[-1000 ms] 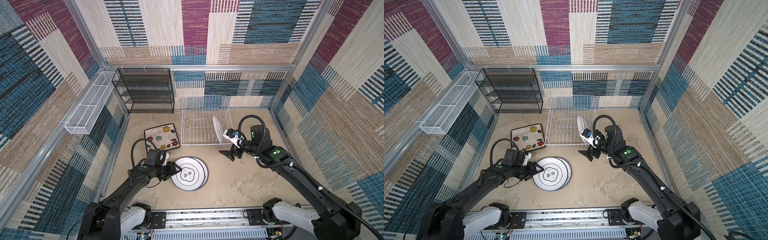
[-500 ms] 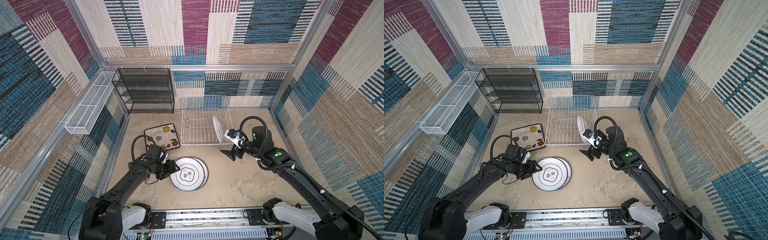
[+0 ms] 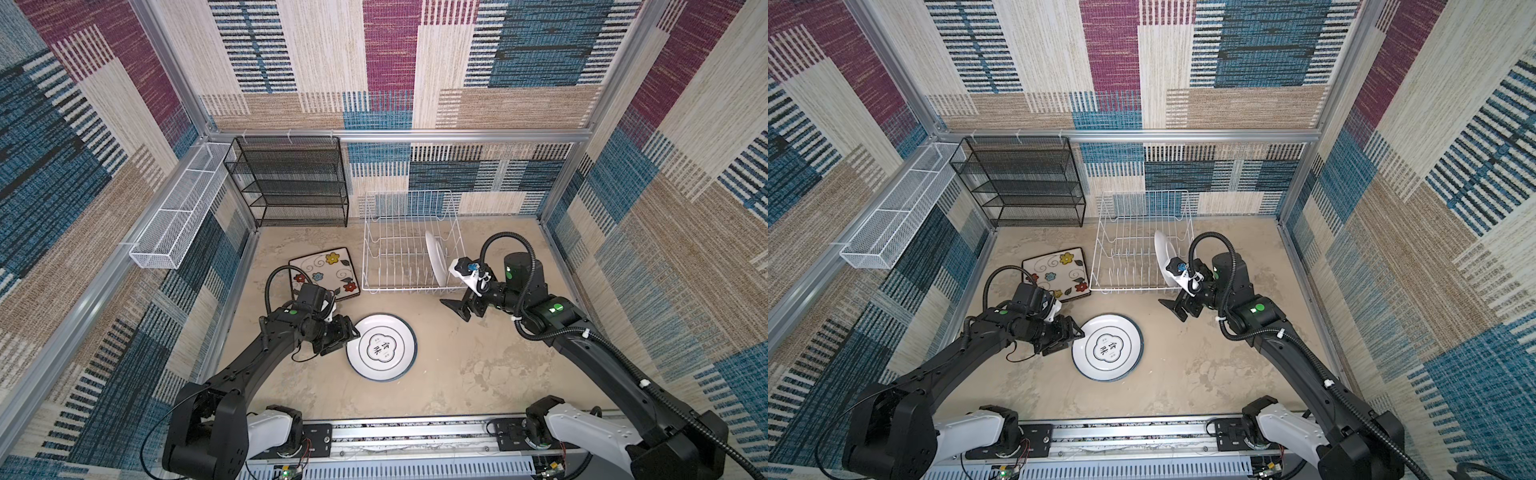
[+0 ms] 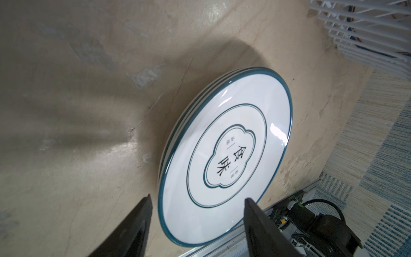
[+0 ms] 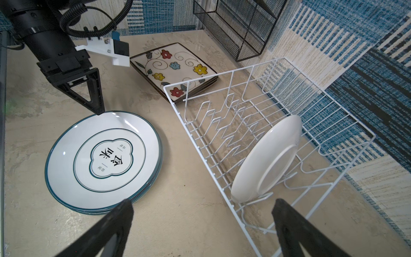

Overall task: Unload the plates from the dish rack
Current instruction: Place the plate among the plates.

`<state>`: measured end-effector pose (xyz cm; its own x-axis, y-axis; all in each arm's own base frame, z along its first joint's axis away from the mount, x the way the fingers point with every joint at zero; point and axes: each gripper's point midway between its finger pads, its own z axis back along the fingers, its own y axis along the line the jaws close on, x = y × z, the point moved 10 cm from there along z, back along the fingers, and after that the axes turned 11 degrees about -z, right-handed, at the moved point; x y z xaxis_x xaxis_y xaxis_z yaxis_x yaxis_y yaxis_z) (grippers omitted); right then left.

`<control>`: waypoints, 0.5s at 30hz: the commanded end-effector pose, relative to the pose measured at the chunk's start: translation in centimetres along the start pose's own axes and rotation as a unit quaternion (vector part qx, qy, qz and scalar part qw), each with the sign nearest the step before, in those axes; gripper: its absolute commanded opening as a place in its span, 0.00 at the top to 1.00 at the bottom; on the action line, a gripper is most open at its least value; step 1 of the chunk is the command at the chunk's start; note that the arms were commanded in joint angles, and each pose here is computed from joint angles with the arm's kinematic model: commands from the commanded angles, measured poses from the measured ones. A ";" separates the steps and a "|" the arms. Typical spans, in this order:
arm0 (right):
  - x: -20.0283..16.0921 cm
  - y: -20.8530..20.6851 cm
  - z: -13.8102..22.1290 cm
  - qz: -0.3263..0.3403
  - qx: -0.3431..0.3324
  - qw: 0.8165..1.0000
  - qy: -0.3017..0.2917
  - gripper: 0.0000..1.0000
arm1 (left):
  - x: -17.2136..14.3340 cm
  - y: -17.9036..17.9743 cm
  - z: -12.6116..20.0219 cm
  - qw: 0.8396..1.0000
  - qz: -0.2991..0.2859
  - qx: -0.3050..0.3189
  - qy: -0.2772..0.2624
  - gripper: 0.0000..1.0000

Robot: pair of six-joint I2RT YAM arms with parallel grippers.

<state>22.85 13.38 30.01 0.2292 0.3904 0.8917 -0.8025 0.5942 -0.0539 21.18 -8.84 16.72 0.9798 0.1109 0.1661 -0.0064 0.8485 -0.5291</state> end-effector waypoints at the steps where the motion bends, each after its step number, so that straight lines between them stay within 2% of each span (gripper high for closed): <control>1: 0.6 -0.1 0.1 0.003 -0.008 1.000 -0.019 0.00 | 0.4 -0.4 -0.1 1.000 -0.011 -0.020 -0.005 0.32; 7: 0.4 0.0 0.8 0.009 -0.025 0.999 -0.022 0.00 | 1.0 -1.1 1.0 1.000 -0.019 -0.013 -0.017 0.33; 11: 0.3 -0.1 1.0 -0.001 -0.043 0.999 -0.027 0.00 | 2.3 -3.1 4.0 0.997 -0.046 -0.015 -0.055 0.32; 15: 0.1 -0.6 1.7 -0.030 -0.099 0.994 -0.027 0.00 | 4.3 -6.0 7.7 0.990 -0.081 -0.031 -0.107 0.32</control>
<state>22.11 12.40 30.33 0.2317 0.3597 0.9039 -0.7383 0.6700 -0.0774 23.70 -9.54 25.08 0.9214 0.1151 0.3712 0.1219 0.8213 -0.5574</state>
